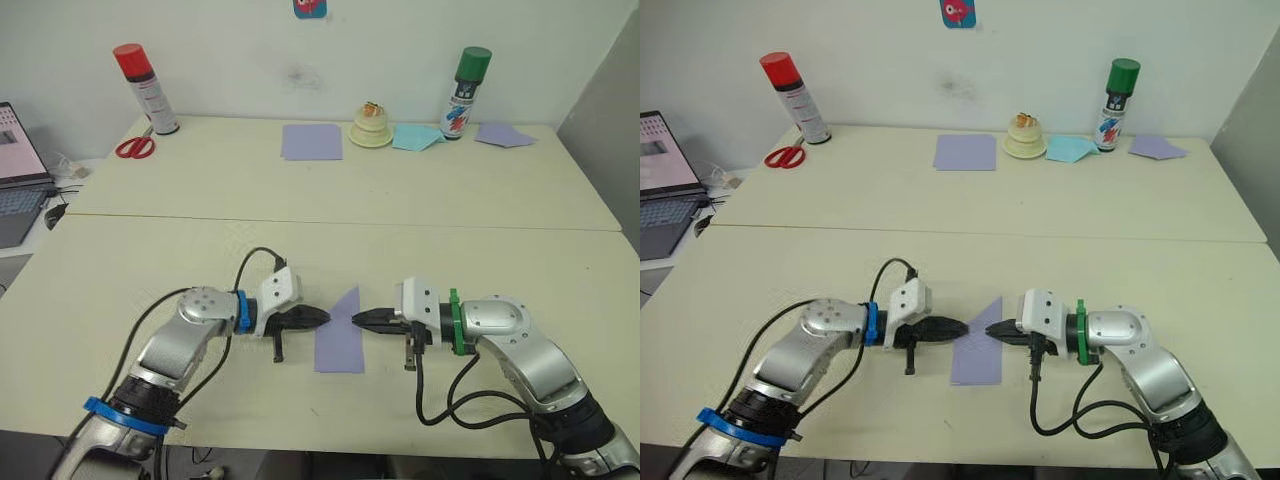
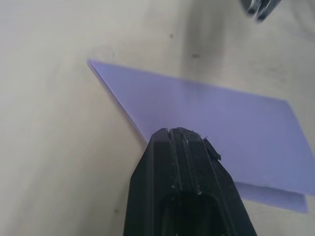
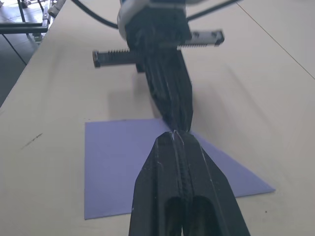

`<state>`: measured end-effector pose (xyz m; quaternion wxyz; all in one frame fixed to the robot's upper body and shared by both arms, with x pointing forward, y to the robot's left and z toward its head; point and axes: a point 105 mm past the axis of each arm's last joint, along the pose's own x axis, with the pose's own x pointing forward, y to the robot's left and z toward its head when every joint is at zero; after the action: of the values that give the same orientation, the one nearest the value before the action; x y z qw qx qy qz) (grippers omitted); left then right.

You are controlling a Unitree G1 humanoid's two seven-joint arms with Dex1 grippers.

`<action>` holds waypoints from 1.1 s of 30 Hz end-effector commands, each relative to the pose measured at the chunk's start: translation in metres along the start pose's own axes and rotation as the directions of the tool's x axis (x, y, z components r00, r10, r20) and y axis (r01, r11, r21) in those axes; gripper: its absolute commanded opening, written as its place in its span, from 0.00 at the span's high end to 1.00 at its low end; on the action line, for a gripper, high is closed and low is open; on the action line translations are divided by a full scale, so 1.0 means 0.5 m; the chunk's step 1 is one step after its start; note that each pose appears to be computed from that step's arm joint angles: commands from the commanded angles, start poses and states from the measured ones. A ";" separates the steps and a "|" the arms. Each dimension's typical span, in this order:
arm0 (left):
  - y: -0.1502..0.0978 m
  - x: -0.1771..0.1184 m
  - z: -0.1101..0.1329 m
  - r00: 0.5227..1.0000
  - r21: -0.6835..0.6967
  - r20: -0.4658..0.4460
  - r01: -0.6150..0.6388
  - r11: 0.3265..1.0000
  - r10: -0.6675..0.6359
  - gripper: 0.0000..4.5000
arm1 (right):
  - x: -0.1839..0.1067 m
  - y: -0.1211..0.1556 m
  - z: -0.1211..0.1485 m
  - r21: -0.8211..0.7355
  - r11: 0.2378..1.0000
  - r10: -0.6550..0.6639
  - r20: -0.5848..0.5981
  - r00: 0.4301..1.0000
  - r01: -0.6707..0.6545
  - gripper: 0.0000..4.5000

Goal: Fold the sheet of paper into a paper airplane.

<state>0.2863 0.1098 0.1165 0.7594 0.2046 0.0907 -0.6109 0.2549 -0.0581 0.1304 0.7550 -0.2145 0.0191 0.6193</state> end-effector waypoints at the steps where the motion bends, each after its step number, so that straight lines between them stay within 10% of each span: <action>1: 0.014 -0.039 0.059 1.000 0.162 0.018 -0.011 0.987 0.008 0.99 | -0.024 -0.010 0.040 -0.040 0.999 -0.027 0.020 0.999 0.028 1.00; 12: -0.018 -0.064 0.003 0.973 0.405 -0.116 0.230 0.885 -0.200 0.29 | -0.078 0.003 0.073 -0.017 0.997 0.068 -0.071 0.995 -0.070 0.26; 14: -0.013 -0.056 -0.010 0.968 0.449 -0.137 0.249 0.858 -0.209 0.16 | -0.079 0.005 0.077 -0.008 0.998 0.069 -0.068 0.995 -0.070 0.25; 33: 0.015 0.063 0.043 0.969 0.677 0.004 0.178 0.714 -0.246 0.25 | -0.096 0.035 0.053 0.036 0.999 0.037 -0.101 0.994 -0.033 0.25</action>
<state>0.2990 0.0799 0.1154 0.5683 0.4183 -0.1262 -0.6972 0.2260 -0.0929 0.1520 0.7477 -0.2216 0.1000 0.6179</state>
